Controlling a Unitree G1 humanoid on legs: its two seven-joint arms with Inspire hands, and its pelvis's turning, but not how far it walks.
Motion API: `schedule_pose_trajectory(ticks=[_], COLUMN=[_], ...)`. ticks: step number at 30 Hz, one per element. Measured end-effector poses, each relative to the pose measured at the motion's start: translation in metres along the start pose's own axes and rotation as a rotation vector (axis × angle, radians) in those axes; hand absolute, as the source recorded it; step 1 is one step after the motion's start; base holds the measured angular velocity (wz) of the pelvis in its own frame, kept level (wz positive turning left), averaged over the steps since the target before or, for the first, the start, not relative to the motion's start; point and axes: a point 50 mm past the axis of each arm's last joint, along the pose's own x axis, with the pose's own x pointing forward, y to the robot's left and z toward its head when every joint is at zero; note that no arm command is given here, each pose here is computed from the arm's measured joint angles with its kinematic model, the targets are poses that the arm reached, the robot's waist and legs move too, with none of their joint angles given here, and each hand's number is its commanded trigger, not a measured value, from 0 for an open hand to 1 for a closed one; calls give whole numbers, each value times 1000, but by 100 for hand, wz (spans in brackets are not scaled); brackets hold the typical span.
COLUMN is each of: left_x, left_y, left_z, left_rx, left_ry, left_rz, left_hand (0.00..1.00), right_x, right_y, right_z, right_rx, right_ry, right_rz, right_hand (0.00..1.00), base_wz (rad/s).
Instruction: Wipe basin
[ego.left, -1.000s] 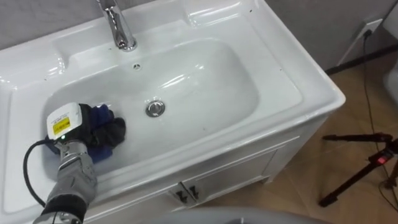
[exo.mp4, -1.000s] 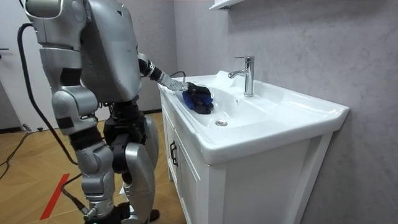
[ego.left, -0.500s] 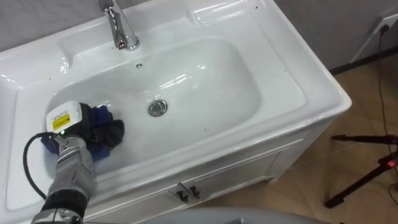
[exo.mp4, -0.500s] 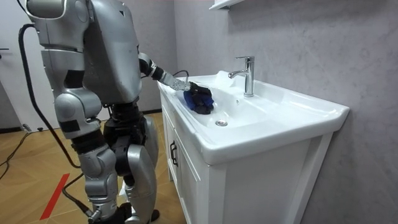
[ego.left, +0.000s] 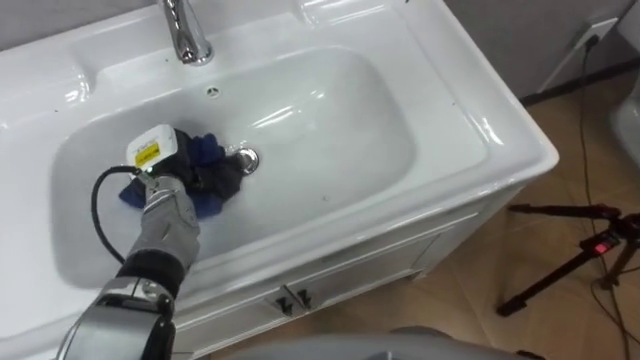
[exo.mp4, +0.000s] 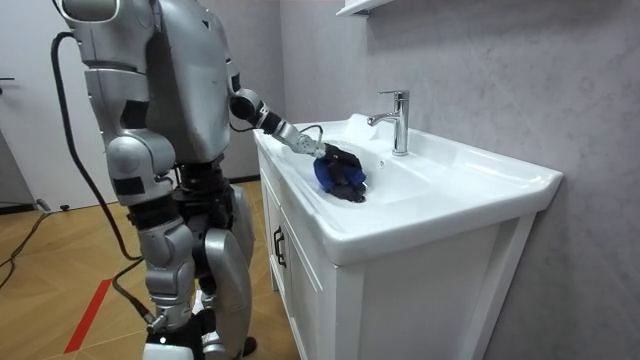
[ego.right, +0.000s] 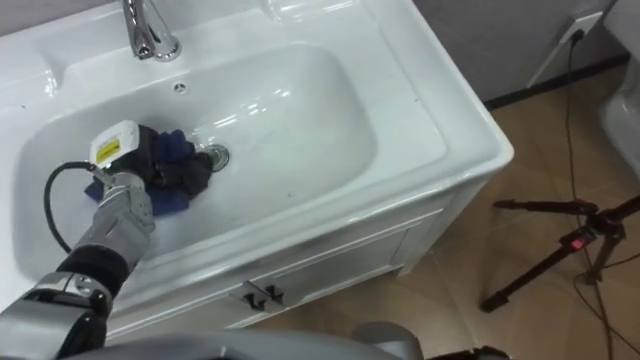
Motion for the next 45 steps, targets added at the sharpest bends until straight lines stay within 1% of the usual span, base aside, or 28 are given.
schedule_pose_trajectory(ticks=[1, 2, 3, 7, 12, 14, 17, 19, 23, 27, 31, 40, 42, 44, 45], left_x=[0, 0, 1, 3, 3, -1, -8, -10, -13, -18, -26, -31, -31, -30, -30], left_y=[-1, -2, -1, 1, 3, -2, -10, -10, -4, -3, -4, -4, -4, -4, -5], left_z=[8, 16, 17, 24, 53, 74, 98, 104, 122, 132, 144, 152, 152, 151, 150], left_rx=[-37, -44, -53, -187, -238, -268, -287, -312, -330, -325, -359, -376, -349, -279, -264], left_ry=[-14, -22, -22, -5, -94, -160, -241, -262, -334, -390, -450, -487, -496, -512, -514], left_rz=[-11, -10, -10, -30, -53, -100, -148, -168, -208, -245, -308, -369, -362, -341, -337], left_hand=[100, 100, 100, 100, 100, 100, 100, 100, 100, 100, 100, 100, 100, 100, 100], right_x=[-1, -1, -2, -3, -6, -7, -7, -8, -8, -9, -10, -11, -11, -11, -11], right_y=[5, 9, 10, 13, 19, 21, 22, 23, 22, 21, 21, 21, 21, 21, 22], right_z=[3, 7, 9, 16, 31, 38, 41, 42, 47, 49, 55, 60, 59, 58, 57], right_rx=[9, 23, 28, 5, -29, -66, -78, -70, -81, -117, -168, -166, -162, -154, -155], right_ry=[-5, -13, -16, -27, -67, -93, -116, -127, -169, -201, -236, -252, -252, -247, -245], right_rz=[19, 32, 37, 58, 88, 107, 127, 137, 150, 157, 148, 119, 116, 112, 112], right_hand=[0, 0, 0, 0, 0, 0, 0, 0, 0, 0, 0, 0, 0, 0, 0], base_wz=[-7, -11, -17, 1, -6, 8, 0, 10, 19, 17, 12, 3, 0, -5, -12])
